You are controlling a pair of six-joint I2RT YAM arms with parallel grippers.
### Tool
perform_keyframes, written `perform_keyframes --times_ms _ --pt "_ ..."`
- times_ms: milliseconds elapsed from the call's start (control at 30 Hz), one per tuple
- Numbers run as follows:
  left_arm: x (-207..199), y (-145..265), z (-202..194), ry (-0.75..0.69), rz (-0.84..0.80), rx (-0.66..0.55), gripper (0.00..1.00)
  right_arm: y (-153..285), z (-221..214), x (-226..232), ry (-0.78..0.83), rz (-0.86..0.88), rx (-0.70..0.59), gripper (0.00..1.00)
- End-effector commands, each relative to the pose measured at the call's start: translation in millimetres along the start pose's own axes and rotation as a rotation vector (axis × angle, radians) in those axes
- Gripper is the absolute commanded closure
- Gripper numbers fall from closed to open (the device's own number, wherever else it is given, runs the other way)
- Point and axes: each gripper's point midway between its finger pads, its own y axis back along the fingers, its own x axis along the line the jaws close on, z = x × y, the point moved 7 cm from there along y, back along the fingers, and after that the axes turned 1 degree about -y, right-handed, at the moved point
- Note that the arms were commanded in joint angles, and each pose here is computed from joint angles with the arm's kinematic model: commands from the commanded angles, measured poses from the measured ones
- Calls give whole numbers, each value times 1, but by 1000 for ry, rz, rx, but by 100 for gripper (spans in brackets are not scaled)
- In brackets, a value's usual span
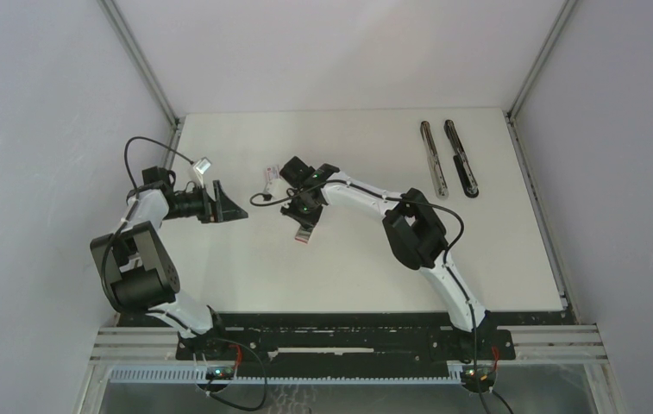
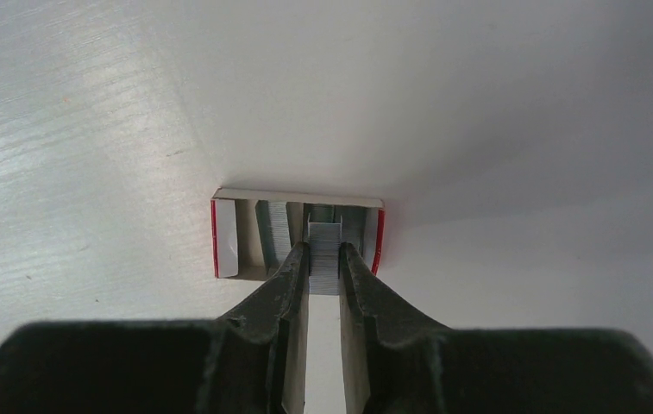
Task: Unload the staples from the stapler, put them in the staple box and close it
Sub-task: Place the staple in the staple box.
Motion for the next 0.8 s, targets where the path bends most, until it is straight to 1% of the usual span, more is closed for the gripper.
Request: perform_keyframes --times_ms 0,767 --pt "-1 -2 -3 -23 -41 -18 0 4 12 -6 3 -33 -48 87" --pt "-1 -3 -4 -22 -49 -18 0 -4 9 -7 0 -29 -35 87"
